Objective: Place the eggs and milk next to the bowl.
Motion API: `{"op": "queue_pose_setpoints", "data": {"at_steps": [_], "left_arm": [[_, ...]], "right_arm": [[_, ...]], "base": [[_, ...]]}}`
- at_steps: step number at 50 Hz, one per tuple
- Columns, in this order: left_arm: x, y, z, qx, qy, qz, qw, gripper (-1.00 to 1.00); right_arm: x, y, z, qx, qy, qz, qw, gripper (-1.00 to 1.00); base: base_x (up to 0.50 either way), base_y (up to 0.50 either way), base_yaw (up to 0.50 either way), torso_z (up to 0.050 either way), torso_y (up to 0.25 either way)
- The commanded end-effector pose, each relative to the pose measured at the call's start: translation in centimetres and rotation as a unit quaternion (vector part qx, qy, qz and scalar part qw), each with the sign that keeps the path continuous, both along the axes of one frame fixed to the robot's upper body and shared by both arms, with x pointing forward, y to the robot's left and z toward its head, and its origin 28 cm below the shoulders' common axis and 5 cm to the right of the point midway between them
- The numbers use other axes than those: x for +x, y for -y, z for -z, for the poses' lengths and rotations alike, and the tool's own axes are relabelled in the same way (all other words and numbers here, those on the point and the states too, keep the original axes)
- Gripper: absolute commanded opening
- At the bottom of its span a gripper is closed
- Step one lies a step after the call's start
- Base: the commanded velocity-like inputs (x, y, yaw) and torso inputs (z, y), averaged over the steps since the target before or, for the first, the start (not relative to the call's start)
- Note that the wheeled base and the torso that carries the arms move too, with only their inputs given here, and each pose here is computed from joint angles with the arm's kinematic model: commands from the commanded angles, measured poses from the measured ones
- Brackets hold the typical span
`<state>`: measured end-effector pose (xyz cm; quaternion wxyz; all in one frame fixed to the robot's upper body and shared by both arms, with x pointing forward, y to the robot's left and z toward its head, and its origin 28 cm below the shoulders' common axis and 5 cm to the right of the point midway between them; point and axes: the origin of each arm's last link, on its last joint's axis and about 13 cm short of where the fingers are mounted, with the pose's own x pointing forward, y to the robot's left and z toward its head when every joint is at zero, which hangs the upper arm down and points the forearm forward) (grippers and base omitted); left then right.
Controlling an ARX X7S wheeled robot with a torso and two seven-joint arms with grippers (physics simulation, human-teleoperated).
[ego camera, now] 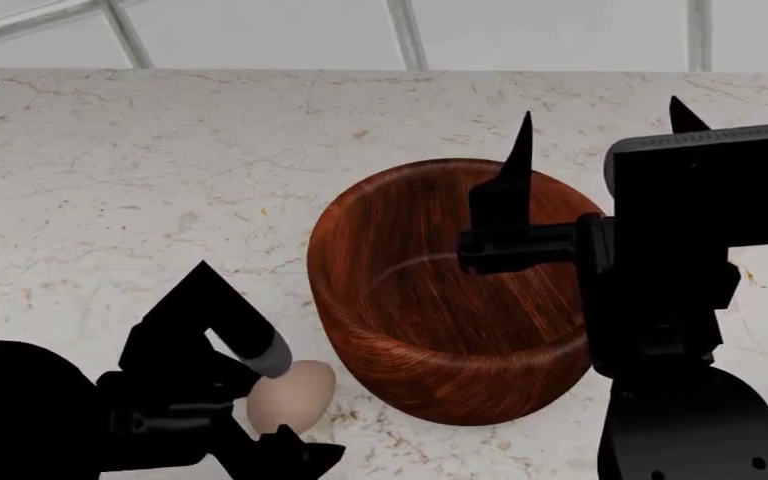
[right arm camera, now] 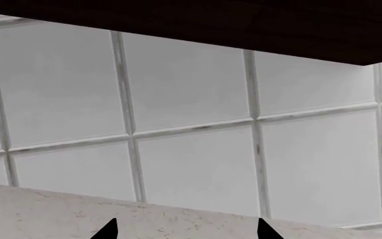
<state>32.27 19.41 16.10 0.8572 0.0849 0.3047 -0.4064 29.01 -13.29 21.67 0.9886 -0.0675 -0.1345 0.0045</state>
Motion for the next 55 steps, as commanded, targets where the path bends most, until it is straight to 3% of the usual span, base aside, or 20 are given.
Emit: {"op": "queue_pose_setpoints", "data": {"at_steps": [1, 13, 31, 44, 55], "left_arm": [[-0.1, -0.4, -0.9, 0.012, 0.022, -0.012, 1.0, 1.0], [-0.2, -0.7, -2.1, 0.003, 0.034, -0.012, 0.999, 1.0], [-2.5, -1.9, -4.4, -0.006, 0.067, -0.009, 0.998, 1.0], [-4.4, -3.5, -6.4, -0.035, 0.096, -0.034, 0.994, 1.0], [-6.4, -4.8, -7.6, -0.045, 0.134, -0.102, 0.985, 1.0]], "right_arm": [[0.0, 0.0, -0.2, -0.002, -0.001, -0.002, 1.0, 1.0], [0.0, 0.1, -0.2, 0.0, 0.0, -0.001, 1.0, 1.0], [-0.1, 0.1, -0.1, 0.006, 0.002, -0.002, 1.0, 1.0], [-0.1, 0.1, -0.2, 0.008, 0.003, -0.002, 1.0, 1.0], [0.0, 0.1, -0.4, 0.009, 0.005, -0.004, 1.0, 1.0]], "base": [[0.0, 0.0, 0.0, 0.0, 0.0], [0.0, 0.0, 0.0, 0.0, 0.0], [0.0, 0.0, 0.0, 0.0, 0.0], [0.0, 0.0, 0.0, 0.0, 0.0], [0.0, 0.0, 0.0, 0.0, 0.0]]}}
